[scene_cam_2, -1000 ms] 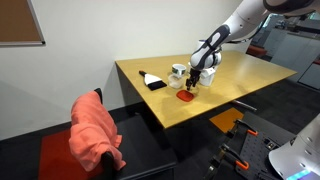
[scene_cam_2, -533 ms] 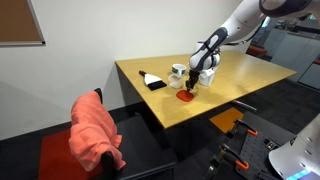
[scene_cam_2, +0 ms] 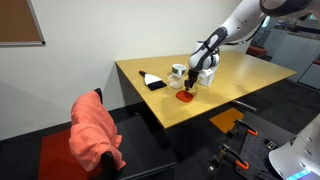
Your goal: Cover the colourless lunchbox with the orange lid
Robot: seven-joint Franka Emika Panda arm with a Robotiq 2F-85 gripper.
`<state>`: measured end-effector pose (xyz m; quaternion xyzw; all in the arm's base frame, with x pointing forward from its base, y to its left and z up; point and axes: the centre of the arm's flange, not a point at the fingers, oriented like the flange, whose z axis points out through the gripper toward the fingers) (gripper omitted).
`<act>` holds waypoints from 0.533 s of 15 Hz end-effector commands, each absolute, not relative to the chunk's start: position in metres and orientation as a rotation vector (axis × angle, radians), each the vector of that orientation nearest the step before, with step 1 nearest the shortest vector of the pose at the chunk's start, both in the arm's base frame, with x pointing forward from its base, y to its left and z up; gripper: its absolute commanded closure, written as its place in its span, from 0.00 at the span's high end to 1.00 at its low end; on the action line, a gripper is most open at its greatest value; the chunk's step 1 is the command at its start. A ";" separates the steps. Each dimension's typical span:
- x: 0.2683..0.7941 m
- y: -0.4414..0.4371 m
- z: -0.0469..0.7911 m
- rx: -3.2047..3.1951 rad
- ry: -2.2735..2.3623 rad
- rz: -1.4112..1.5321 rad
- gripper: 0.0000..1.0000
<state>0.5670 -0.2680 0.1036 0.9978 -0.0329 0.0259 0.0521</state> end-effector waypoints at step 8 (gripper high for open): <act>0.552 -0.254 0.129 3.040 0.021 0.112 0.46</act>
